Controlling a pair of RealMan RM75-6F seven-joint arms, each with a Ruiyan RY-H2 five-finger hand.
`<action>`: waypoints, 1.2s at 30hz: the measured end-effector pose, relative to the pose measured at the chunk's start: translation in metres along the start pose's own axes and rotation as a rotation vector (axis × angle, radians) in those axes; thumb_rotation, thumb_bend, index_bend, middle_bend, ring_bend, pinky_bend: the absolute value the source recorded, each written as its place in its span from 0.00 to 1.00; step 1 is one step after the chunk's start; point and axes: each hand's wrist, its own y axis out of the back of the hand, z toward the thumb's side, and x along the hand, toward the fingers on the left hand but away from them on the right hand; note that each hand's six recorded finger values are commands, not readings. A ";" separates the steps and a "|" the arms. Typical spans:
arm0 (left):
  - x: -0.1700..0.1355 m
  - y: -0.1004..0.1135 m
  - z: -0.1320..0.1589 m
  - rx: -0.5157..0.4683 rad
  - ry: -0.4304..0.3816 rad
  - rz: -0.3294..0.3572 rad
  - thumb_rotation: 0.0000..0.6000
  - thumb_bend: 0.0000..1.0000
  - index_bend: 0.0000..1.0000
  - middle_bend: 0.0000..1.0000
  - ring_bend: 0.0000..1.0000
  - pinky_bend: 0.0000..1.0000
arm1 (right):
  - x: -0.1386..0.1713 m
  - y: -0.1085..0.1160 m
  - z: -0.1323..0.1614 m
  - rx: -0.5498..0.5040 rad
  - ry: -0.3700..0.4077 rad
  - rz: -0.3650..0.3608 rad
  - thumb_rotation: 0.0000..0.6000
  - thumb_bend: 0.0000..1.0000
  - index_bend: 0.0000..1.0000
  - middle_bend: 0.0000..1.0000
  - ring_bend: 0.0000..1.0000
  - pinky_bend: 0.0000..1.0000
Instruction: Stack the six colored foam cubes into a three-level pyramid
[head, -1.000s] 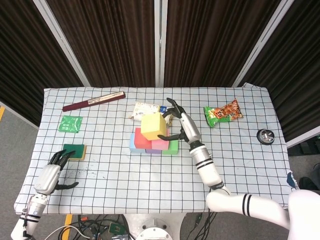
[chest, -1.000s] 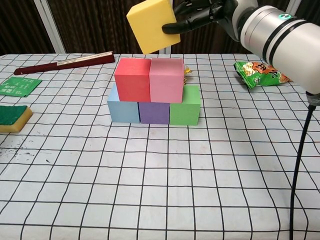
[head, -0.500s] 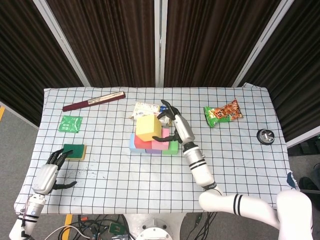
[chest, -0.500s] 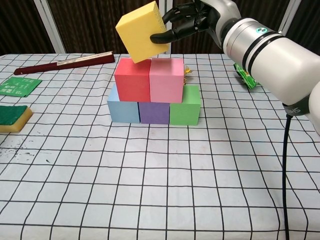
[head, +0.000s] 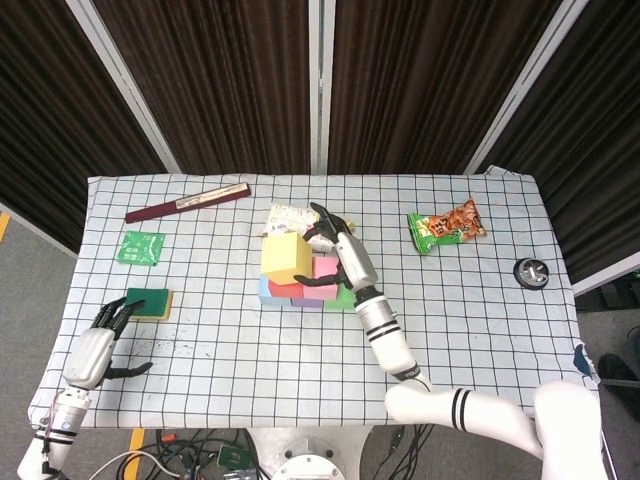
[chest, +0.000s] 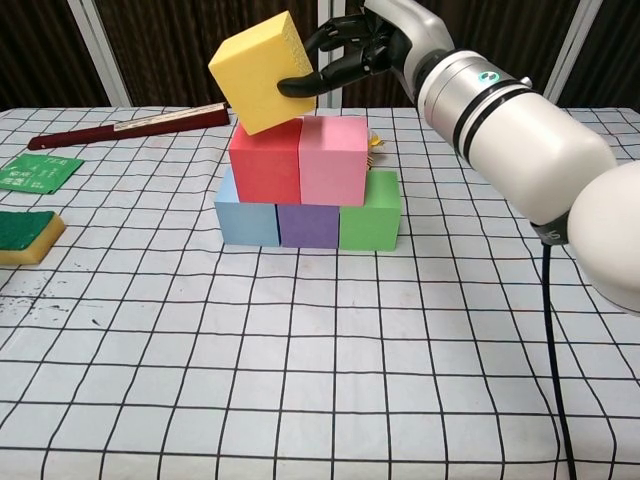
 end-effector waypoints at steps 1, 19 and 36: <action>0.000 0.000 0.000 -0.001 0.001 0.001 1.00 0.00 0.10 0.14 0.02 0.07 | 0.000 -0.001 0.000 0.001 0.001 0.000 1.00 0.13 0.00 0.60 0.18 0.00; 0.000 0.001 -0.002 0.000 0.003 0.004 1.00 0.00 0.10 0.14 0.02 0.07 | -0.001 -0.006 -0.002 0.030 0.013 -0.008 1.00 0.13 0.00 0.59 0.18 0.00; 0.001 0.000 -0.002 0.004 0.005 -0.004 1.00 0.00 0.10 0.14 0.02 0.07 | 0.002 0.002 -0.013 0.030 -0.007 0.004 1.00 0.08 0.00 0.54 0.15 0.00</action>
